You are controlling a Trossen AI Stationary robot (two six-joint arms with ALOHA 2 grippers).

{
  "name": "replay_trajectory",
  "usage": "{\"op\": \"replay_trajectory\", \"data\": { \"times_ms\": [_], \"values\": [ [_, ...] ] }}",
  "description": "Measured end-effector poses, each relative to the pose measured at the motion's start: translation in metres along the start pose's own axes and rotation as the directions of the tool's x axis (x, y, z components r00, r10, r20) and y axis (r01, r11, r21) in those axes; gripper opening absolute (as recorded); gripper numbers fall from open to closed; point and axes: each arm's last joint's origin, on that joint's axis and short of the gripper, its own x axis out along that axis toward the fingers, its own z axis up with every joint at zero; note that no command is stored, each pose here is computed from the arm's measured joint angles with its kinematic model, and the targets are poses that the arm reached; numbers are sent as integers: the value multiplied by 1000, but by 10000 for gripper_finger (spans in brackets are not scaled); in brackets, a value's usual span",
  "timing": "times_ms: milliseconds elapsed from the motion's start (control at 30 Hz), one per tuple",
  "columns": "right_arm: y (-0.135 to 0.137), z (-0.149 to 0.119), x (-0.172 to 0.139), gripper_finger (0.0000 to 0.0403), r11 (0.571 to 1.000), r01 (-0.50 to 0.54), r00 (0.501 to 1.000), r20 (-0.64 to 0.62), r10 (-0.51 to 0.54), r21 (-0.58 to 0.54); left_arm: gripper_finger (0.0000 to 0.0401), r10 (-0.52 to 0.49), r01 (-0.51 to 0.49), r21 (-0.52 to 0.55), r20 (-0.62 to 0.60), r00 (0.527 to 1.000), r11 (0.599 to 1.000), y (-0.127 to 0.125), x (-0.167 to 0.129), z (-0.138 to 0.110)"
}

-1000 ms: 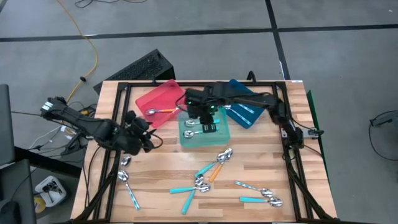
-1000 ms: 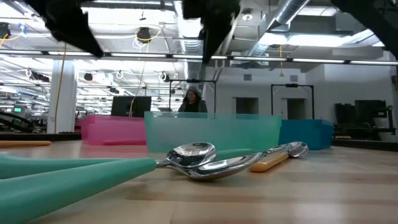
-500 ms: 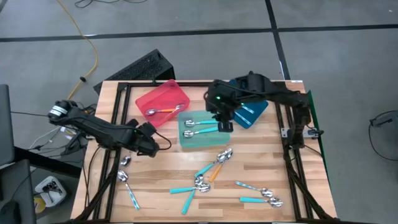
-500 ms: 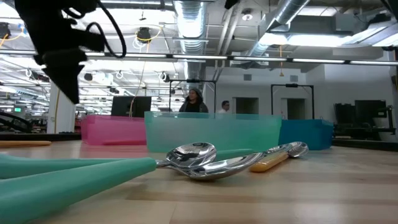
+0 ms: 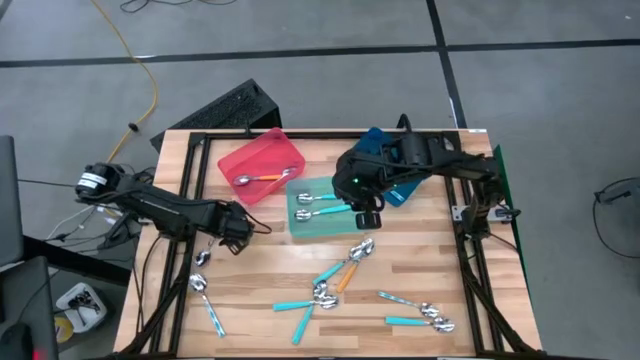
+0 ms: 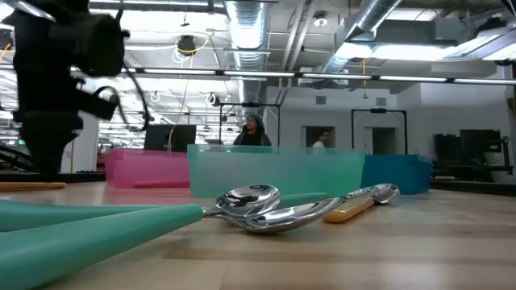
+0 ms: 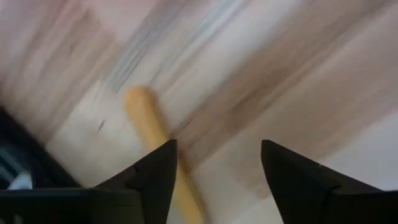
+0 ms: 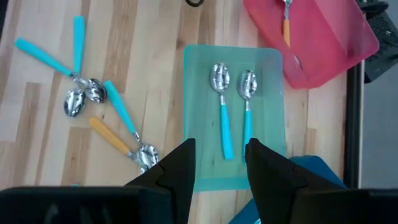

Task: Sort silverware by color (type)
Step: Put the left orange spoon into the red bin

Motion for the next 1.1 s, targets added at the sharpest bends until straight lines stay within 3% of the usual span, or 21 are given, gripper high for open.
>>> {"op": "replay_trajectory", "data": {
  "times_ms": [133, 467, 767, 1100],
  "values": [
    [4, -1, -1, 161, 1000, 11, 1000, -12, -11, -6, 234, 2, -4, -45, -43, 999, 999, 4, 7, -3],
    [6, -1, -1, 161, 1000, 9, 1000, -14, -9, -10, 238, 10, -13, -47, -66, 998, 999, 5, 6, -5],
    [6, -1, -1, 161, 1000, 9, 1000, -15, -9, -10, 238, 27, -27, 6, -85, 996, 1000, 7, 7, -7],
    [13, -1, -1, 161, 1000, -1, 1000, -14, 1, -29, 238, -42, 43, 9, -109, 993, 999, 7, 15, -12]
  ]
}}
